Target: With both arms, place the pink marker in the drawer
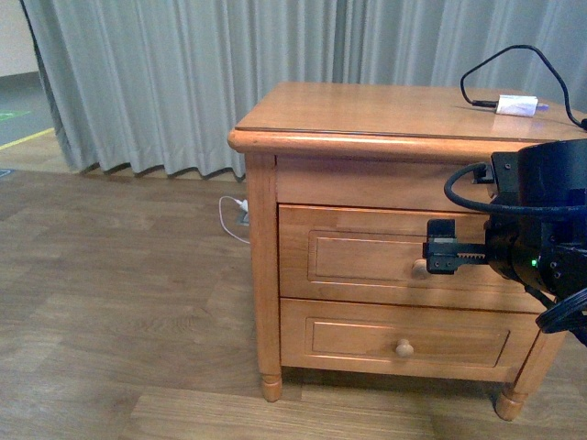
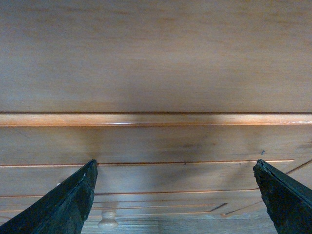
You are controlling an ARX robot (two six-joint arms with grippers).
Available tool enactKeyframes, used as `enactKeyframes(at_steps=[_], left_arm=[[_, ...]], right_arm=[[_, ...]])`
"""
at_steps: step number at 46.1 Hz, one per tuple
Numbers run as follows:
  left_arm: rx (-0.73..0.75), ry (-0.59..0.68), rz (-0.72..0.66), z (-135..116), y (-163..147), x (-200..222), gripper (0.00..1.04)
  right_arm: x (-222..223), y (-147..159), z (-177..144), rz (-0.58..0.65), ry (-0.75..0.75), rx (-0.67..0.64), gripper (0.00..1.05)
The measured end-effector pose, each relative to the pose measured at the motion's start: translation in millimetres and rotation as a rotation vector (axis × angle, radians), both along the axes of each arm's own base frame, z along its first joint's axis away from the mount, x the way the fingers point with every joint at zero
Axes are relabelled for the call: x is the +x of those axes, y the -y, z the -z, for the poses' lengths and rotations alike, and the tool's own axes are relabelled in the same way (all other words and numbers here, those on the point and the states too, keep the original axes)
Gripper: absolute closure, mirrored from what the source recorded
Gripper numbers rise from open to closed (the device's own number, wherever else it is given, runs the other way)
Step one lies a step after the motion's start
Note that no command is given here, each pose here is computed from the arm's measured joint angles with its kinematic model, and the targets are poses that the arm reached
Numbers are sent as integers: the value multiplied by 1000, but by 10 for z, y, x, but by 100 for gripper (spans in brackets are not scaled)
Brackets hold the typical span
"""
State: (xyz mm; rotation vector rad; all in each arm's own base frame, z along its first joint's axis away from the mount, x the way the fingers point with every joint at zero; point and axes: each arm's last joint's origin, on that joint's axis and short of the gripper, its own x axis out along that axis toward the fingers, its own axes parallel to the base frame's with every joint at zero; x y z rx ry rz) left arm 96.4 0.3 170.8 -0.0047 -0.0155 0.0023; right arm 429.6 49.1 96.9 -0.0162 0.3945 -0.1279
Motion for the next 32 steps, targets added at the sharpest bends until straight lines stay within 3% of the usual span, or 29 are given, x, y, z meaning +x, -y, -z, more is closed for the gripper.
enactKeyframes(at_steps=[14, 24, 32], left_arm=[[0, 0, 0, 0, 0, 0, 6], [0, 0, 0, -1, 0, 0, 6], [0, 0, 0, 0, 0, 0, 6]], right_arm=[[-90, 33, -43, 4, 21, 10, 8], [-441, 58, -446, -26, 57, 28, 8], [-990, -44, -764, -97, -3, -4, 8]])
